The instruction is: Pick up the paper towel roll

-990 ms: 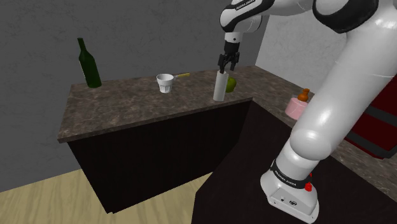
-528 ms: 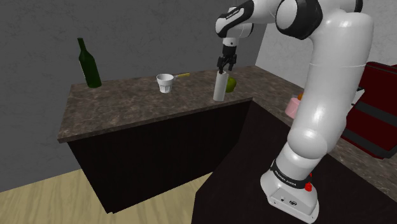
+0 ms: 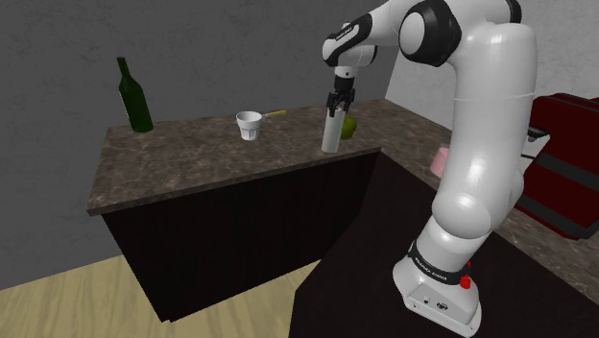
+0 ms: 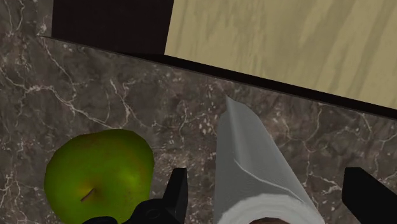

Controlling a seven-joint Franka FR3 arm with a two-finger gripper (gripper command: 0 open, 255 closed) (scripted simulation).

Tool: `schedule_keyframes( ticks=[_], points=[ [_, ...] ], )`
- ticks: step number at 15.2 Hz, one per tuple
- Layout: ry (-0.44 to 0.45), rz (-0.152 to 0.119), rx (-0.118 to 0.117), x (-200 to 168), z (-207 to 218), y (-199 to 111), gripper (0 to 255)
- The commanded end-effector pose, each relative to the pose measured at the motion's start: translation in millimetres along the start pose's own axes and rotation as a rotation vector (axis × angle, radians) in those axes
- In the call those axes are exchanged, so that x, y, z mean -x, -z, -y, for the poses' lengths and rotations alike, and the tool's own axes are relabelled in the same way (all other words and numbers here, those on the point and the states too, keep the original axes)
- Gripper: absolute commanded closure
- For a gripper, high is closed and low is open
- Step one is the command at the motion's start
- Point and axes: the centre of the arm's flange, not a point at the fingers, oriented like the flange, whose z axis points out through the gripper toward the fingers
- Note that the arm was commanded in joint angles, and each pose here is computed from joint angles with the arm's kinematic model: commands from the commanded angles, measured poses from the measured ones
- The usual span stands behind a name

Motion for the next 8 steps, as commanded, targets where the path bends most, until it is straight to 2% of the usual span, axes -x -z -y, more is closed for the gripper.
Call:
schedule_keyframes(
  ticks=[1, 3, 4, 8],
  points=[
    [0.000, -0.001, 0.000, 0.3, 0.5, -13.4, 0],
    [0.000, -0.001, 0.000, 0.3, 0.5, -13.4, 0],
    [0.000, -0.001, 0.000, 0.0, 0.3, -13.4, 255],
    [0.000, -0.001, 0.000, -0.1, 0.3, -13.2, 255]
  ],
)
